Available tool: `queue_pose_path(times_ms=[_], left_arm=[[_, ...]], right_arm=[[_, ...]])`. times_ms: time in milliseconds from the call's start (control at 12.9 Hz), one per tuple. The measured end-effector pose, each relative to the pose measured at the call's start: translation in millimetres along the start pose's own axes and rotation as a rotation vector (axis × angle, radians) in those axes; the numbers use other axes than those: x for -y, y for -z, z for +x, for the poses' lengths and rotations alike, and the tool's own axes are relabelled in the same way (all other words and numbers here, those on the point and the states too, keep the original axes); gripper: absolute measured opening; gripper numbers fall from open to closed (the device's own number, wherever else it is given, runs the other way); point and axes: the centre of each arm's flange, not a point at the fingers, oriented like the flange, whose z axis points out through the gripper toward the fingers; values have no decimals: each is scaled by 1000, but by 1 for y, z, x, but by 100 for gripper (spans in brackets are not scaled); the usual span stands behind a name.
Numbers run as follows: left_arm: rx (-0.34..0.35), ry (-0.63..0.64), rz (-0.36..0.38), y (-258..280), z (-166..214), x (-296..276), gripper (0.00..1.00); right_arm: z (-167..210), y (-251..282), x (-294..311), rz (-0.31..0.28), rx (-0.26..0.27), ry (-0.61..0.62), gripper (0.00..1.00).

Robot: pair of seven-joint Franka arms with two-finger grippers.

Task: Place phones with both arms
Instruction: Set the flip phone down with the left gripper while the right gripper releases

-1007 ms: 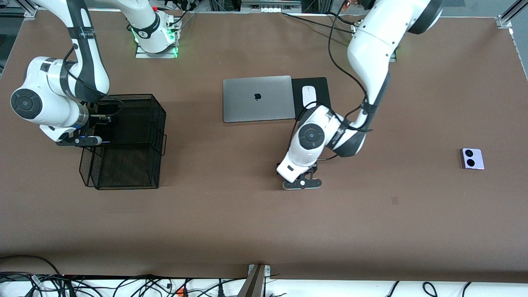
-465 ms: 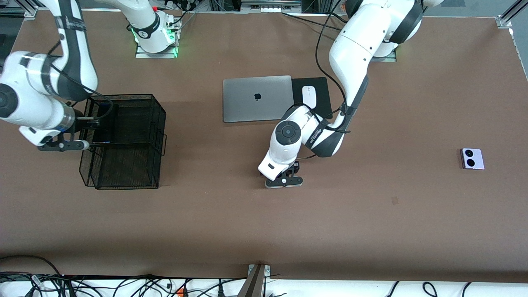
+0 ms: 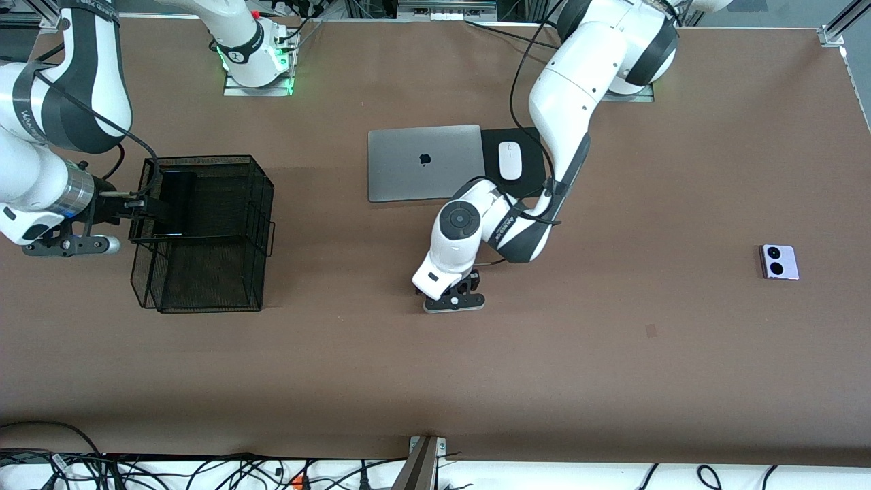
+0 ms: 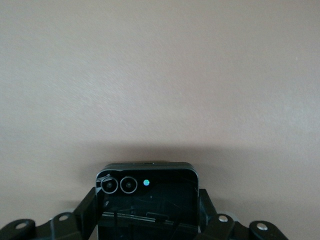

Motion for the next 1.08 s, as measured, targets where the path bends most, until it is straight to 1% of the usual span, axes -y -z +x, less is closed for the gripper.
queue_pose_path(times_ms=[232, 310, 387, 465, 620, 852, 1085], left_arm=[[-5, 0, 0, 0, -4, -5, 81], [-6, 1, 1, 0, -3, -5, 88], [-8, 3, 1, 1, -2, -4, 97], [-10, 3, 1, 1, -2, -4, 100], [-10, 5, 8, 2, 0, -3, 100], [20, 0, 56, 12, 5, 3, 100], [57, -53, 114, 39, 24, 20, 100]], right_arm=[[3, -2, 6, -7, 5, -11, 100], [3, -3, 7, -8, 7, -13, 100], [3, -3, 7, -8, 10, -14, 100], [3, -4, 7, -8, 11, -15, 100], [3, -4, 7, -8, 12, -15, 100], [4, 0, 19, -9, 4, -19, 100], [9, 14, 61, -17, -25, -12, 100]])
